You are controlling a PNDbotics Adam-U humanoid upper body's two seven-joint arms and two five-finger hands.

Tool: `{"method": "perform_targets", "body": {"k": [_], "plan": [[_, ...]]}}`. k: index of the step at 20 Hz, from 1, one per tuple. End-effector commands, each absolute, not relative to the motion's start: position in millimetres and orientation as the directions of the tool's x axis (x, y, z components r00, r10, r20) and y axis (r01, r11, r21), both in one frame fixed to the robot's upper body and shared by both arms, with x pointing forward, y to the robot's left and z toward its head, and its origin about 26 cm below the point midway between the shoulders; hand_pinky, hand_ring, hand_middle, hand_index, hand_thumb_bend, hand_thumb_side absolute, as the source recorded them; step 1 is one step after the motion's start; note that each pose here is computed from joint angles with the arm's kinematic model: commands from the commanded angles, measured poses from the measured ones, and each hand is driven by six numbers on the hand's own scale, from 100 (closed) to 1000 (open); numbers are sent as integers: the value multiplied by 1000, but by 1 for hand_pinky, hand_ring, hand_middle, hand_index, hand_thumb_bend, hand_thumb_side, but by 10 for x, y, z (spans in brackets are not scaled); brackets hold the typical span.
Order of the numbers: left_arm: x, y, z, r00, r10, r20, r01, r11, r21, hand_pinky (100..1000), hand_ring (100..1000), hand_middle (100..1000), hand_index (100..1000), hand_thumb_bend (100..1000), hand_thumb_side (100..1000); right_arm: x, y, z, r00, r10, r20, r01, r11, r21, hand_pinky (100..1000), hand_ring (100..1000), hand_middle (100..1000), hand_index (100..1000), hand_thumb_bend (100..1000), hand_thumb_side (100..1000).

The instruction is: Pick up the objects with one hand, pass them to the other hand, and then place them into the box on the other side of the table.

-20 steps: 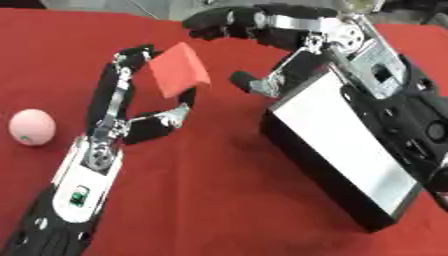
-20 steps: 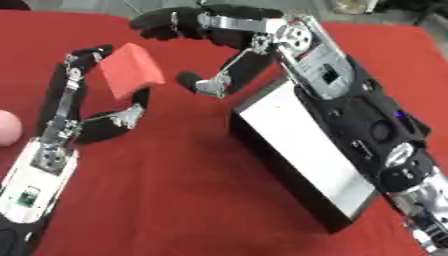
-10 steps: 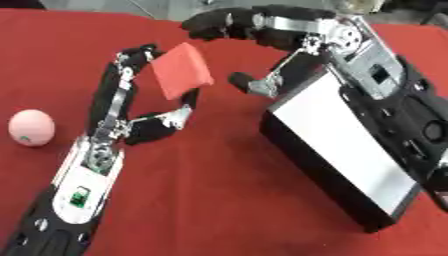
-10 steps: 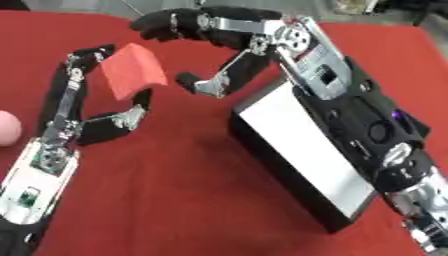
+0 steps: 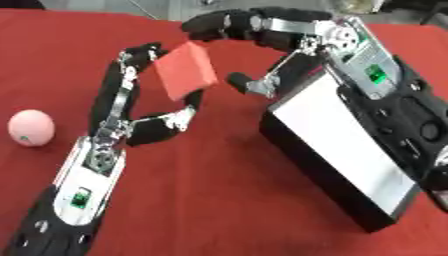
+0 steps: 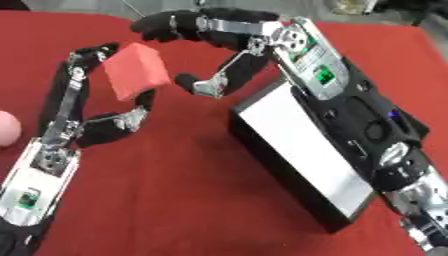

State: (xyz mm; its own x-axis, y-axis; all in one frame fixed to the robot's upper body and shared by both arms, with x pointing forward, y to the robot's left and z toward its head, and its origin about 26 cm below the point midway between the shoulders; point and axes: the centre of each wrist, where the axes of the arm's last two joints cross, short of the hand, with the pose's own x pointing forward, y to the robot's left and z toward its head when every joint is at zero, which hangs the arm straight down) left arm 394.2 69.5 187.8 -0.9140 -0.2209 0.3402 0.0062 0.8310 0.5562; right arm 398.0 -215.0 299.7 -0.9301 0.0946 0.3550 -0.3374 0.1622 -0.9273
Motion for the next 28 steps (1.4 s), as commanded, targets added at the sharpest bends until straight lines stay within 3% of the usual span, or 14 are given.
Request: {"method": "perform_targets", "body": {"k": [1, 28], "plan": [[3904, 646, 2015, -931, -192, 309, 9, 837, 548, 885, 599, 424, 556, 100, 263, 3965, -2166, 3069, -969, 39, 242, -241, 42, -970, 1000, 1000, 1000, 1000, 100, 164], [3877, 584, 2045, -938, -167, 303, 28, 836, 547, 884, 610, 424, 556, 100, 262, 3968, -2141, 3011, -975, 43, 220, -219, 13, -976, 1000, 1000, 1000, 1000, 100, 174]]}}
